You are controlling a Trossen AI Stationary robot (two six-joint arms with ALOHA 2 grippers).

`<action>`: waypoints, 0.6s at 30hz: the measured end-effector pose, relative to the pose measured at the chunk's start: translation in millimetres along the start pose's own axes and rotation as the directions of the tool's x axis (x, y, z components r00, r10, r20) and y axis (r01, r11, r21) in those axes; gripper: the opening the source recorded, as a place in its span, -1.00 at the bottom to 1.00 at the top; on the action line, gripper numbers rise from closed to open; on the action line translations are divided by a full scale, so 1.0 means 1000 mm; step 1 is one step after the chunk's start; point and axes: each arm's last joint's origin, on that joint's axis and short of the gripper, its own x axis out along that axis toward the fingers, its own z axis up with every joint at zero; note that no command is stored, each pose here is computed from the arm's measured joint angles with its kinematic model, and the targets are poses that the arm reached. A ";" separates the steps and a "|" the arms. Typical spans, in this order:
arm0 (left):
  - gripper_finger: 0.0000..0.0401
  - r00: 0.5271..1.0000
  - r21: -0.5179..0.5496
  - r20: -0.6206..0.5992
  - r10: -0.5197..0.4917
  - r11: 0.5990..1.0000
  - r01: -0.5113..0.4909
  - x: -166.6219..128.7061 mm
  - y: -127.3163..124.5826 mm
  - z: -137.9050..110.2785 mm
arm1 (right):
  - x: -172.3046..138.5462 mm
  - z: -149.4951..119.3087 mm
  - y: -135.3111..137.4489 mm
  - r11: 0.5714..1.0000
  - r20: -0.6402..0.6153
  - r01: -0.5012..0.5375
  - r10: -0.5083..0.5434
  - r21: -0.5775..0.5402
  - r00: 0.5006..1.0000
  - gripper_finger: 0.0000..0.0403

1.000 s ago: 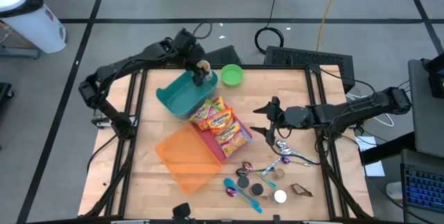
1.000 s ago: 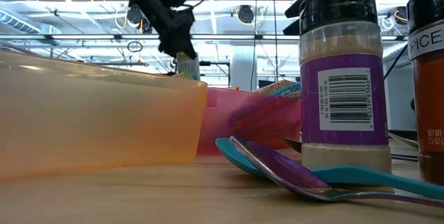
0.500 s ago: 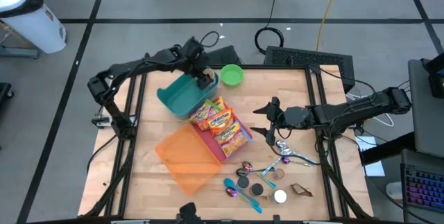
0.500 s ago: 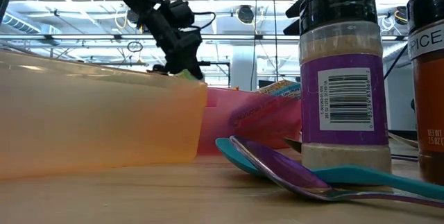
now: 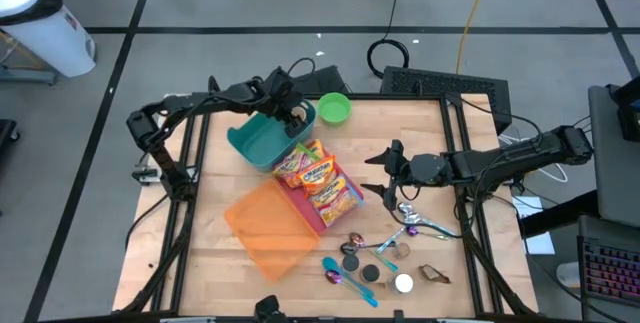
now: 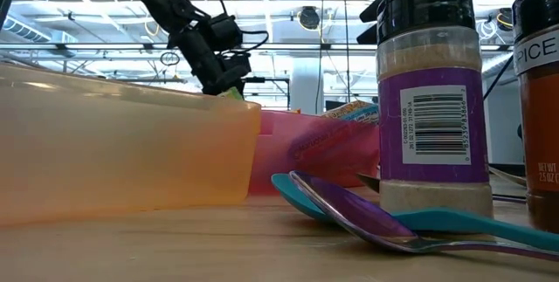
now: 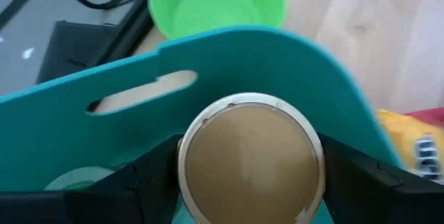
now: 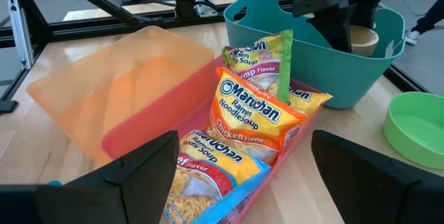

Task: Pick & Place Food Item
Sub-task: Put the gold seasoning bottle into the green bin

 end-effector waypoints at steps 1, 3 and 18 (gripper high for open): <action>0.39 1.000 -0.001 -0.004 0.004 1.000 -0.004 0.000 0.000 -0.001 | 0.000 0.000 0.000 1.000 0.000 0.000 0.000 0.000 1.000 0.60; 0.39 1.000 -0.001 -0.004 0.004 1.000 -0.004 0.000 0.000 -0.001 | 0.000 0.000 0.000 1.000 0.000 0.000 0.000 0.000 1.000 0.60; 0.66 0.998 0.055 0.033 0.056 0.997 -0.058 0.002 -0.018 0.005 | 0.000 0.000 0.000 1.000 0.000 0.000 0.000 0.000 1.000 0.60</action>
